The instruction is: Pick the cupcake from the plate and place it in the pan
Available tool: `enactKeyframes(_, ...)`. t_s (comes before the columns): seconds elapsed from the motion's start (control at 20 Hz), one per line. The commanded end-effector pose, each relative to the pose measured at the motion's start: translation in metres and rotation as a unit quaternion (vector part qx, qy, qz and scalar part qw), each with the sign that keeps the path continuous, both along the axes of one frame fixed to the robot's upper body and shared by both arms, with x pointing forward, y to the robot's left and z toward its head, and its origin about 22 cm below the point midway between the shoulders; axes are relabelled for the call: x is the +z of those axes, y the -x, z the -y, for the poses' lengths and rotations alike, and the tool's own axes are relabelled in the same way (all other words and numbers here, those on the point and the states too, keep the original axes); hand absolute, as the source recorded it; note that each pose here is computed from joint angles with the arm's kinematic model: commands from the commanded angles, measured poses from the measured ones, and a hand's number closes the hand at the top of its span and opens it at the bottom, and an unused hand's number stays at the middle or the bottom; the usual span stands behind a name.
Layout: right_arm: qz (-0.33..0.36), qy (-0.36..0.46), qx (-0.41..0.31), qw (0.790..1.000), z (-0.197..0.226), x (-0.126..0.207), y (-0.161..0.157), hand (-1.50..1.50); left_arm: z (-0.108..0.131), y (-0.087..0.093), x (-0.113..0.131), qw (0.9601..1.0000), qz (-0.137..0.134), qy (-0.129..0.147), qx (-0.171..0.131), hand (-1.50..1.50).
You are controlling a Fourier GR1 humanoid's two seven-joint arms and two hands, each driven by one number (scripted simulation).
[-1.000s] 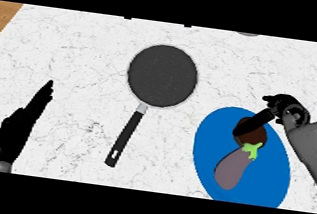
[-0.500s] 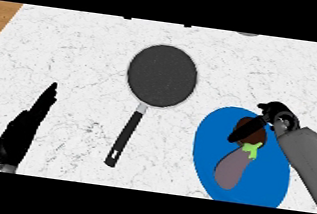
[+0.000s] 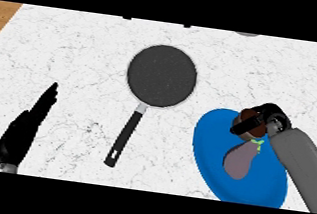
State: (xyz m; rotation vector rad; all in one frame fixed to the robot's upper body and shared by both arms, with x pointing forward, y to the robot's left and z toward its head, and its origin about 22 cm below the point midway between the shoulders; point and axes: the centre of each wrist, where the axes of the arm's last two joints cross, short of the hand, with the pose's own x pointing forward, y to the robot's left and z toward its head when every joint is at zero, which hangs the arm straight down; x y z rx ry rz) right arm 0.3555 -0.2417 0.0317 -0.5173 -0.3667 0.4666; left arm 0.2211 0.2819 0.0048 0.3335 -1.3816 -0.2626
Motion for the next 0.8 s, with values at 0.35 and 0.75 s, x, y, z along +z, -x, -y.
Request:
enactKeyframes(0.35, -0.011, -0.037, -0.064, 0.997, -0.014, -0.008, 0.011, 1.50, -0.002, -0.001, 0.003, 0.9999, 0.005, 0.009, -0.001, 0.00)
enactKeyframes(0.75, 0.096, 0.131, 0.162, 0.973, -0.009, -0.005, 0.023, 1.50, -0.008, -0.003, 0.007, 1.0000, 0.002, -0.003, -0.006, 0.00)
